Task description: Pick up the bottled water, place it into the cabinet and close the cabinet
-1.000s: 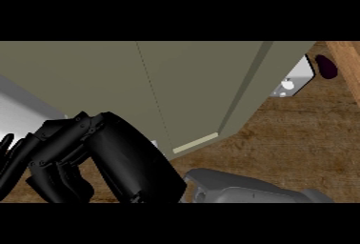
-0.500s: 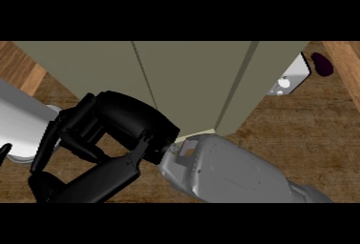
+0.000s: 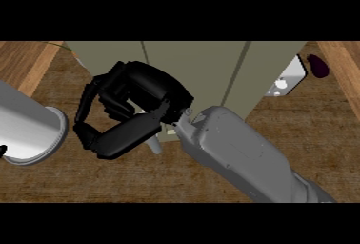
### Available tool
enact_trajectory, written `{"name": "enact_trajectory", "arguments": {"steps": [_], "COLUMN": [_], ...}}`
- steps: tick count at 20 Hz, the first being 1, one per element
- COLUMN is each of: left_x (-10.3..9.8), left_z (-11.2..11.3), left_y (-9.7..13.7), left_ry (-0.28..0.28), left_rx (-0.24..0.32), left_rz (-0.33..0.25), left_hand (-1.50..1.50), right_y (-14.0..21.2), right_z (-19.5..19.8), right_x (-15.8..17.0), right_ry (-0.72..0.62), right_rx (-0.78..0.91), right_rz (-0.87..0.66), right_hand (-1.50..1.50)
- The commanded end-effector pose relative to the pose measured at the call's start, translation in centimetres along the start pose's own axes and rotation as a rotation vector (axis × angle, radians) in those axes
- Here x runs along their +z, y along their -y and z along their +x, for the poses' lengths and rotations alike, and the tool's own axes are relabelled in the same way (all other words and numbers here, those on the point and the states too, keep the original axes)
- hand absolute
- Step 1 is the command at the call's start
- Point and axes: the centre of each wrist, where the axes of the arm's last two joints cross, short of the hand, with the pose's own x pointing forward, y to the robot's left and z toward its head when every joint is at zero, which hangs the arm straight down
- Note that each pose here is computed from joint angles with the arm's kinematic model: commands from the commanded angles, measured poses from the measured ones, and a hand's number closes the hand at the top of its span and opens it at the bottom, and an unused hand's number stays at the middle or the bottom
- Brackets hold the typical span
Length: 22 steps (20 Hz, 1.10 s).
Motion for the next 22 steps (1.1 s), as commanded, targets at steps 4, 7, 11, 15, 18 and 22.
{"name": "enact_trajectory", "arguments": {"steps": [4,7,11,15,18,22], "left_x": [-0.1,0.2,-0.2,-1.0,-0.9,-1.5], "left_z": [0.1,0.2,0.5,0.4,0.7,0.3], "left_y": [0.0,1.4,1.0,1.1,1.3,1.8], "left_ry": [-0.008,-0.016,-0.008,-0.005,0.007,-0.008], "left_rx": [-0.021,0.001,-0.005,0.018,0.001,0.005], "left_rz": [0.009,-0.006,-0.016,-0.009,-0.041,-0.036], "left_hand": [-1.5,-1.5,-1.5,-1.5,-1.5,-1.5], "right_y": [6.7,8.4,9.5,10.2,11.0,10.5], "right_z": [-0.6,-0.4,1.4,0.8,1.0,0.2], "right_x": [2.0,2.9,2.1,2.3,2.8,2.5], "right_ry": [0.031,0.033,0.052,0.084,0.092,0.088], "right_rx": [0.115,0.142,0.139,0.177,0.19,0.187], "right_rz": [-0.298,-0.366,-0.42,-0.448,-0.464,-0.447], "right_hand": [1.5,1.5,1.5,-1.5,-1.5,-1.5]}}
